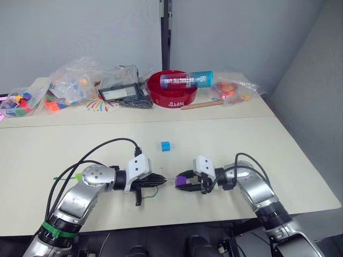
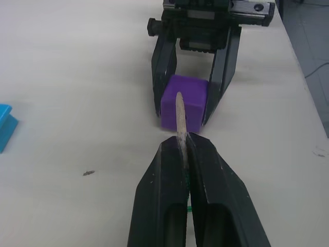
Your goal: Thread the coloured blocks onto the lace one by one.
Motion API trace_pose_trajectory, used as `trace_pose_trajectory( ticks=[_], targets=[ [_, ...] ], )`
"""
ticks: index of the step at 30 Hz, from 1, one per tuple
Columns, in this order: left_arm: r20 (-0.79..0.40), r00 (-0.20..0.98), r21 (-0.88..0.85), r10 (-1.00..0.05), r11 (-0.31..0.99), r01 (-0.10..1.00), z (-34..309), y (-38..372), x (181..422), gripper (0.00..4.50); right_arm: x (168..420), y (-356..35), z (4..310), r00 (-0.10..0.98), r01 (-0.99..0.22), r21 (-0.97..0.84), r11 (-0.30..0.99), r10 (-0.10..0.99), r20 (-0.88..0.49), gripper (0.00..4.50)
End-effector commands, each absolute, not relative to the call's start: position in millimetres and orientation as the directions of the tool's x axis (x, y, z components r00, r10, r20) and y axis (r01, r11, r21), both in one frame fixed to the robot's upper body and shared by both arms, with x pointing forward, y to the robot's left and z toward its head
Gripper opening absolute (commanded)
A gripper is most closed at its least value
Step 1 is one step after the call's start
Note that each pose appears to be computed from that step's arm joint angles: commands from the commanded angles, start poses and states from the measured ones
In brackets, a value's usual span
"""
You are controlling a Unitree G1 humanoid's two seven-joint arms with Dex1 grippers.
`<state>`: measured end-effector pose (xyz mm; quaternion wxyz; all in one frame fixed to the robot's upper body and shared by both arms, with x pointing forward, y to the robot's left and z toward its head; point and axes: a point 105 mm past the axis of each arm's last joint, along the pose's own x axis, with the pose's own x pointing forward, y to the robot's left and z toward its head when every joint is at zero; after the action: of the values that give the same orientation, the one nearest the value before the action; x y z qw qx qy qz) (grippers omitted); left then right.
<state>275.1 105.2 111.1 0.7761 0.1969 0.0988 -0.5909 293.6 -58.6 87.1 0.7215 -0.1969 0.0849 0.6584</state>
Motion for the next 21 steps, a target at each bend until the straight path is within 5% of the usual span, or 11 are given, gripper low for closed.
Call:
trace_pose_trajectory(
  ticks=[1, 21],
  targets=[
    [-0.402, 0.272, 0.231, -0.874, 0.191, 0.954, 113.9, 102.7, 275.6, 0.0, 280.3, -48.7, 72.5, 0.085, -0.99, -0.138, 0.029, 0.903, -0.422, 1.19],
    [-0.396, 0.306, 0.21, -0.866, 0.239, 0.948, 112.2, 114.6, 277.3, 0.0, 281.1, -64.5, 72.5, 0.095, -0.987, -0.159, 0.026, 0.89, -0.446, 1.19]
  ],
)
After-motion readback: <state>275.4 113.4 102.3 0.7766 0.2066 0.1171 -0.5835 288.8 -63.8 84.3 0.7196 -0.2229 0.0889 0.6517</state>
